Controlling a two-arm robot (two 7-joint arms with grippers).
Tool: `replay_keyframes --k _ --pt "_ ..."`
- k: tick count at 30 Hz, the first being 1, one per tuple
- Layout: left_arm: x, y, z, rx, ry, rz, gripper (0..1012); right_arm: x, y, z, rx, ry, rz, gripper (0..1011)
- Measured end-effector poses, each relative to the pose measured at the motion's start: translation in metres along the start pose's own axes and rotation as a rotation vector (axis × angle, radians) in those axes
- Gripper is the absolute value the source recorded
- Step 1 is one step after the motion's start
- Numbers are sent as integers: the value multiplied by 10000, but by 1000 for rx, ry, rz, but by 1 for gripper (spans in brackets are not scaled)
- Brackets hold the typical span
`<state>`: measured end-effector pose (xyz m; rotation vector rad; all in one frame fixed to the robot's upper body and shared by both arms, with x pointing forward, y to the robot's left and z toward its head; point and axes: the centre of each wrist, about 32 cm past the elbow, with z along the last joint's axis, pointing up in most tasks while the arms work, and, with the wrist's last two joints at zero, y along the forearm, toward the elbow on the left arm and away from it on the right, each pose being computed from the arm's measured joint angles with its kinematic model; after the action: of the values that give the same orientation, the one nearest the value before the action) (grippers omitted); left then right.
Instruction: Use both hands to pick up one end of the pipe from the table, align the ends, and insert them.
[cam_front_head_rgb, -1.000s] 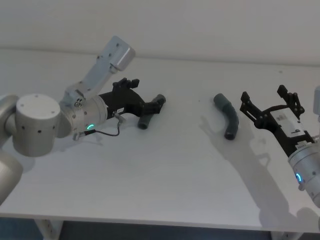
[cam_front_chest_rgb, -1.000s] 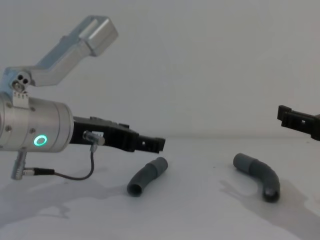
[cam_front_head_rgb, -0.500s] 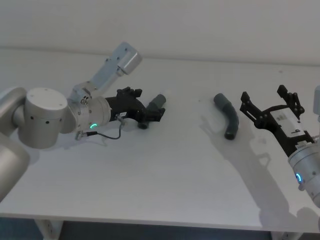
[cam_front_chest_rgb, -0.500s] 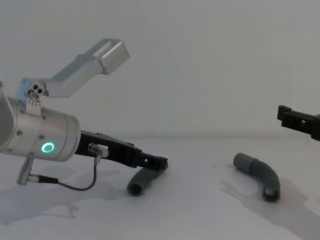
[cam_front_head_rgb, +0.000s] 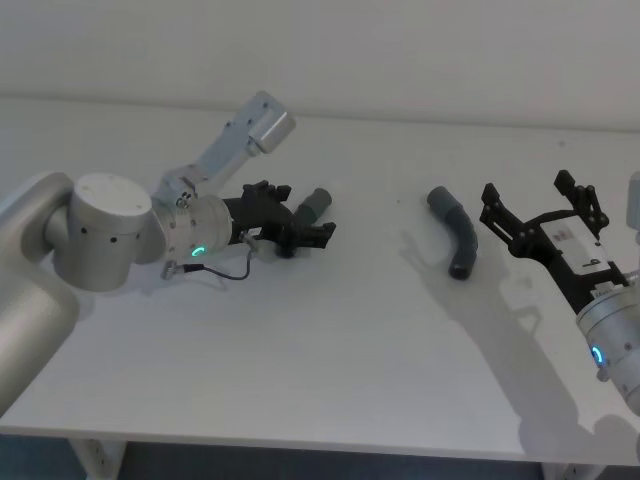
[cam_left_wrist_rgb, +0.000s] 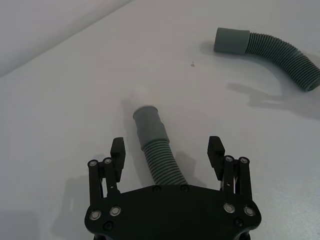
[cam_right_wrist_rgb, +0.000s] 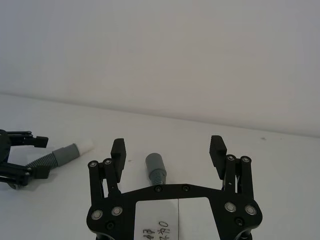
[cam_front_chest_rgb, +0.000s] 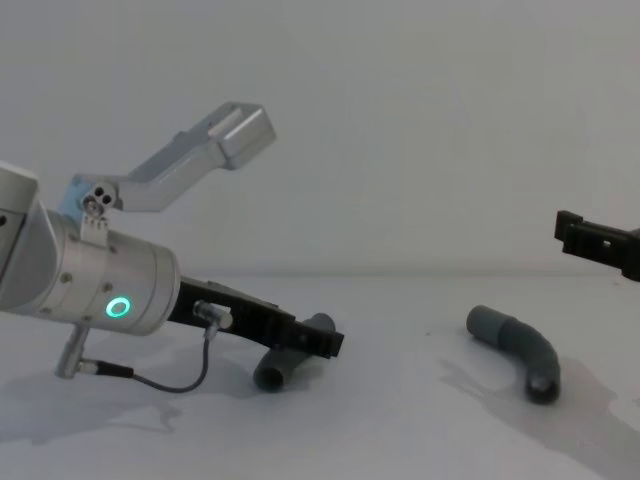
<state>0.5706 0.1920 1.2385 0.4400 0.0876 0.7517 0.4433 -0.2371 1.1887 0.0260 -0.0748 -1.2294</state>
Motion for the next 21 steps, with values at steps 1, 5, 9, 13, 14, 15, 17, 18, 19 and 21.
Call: replay_keyframes --k 1,5,9,13,14,15,17,18,19,21 --pt "2 -8 -1 1 0 -1 1001 0 0 0 0 0 0 1001" --pt "16 -48 0 8 -1 -8 1001 0 0 0 0 0 0 1001" --pt "37 -103 3 16 -2 -18 1001 0 0 0 0 0 0 1001" --pt "56 -143 11 21 -4 -25 1001 0 0 0 0 0 0 1001" --pt "65 -160 14 24 -5 -26 1001 0 0 0 0 0 0 1001" --pt "65 -160 14 24 -5 -26 1001 0 0 0 0 0 0 1001" --pt "77 -182 21 26 -7 -29 1001 0 0 0 0 0 0 1001" --pt "82 -196 26 28 -8 -32 1001 0 0 0 0 0 0 1001" --pt "84 -203 26 29 -8 -32 1001 0 0 0 0 0 0 1001" --pt "93 -217 31 31 -9 -34 1001 0 0 0 0 0 0 1001"
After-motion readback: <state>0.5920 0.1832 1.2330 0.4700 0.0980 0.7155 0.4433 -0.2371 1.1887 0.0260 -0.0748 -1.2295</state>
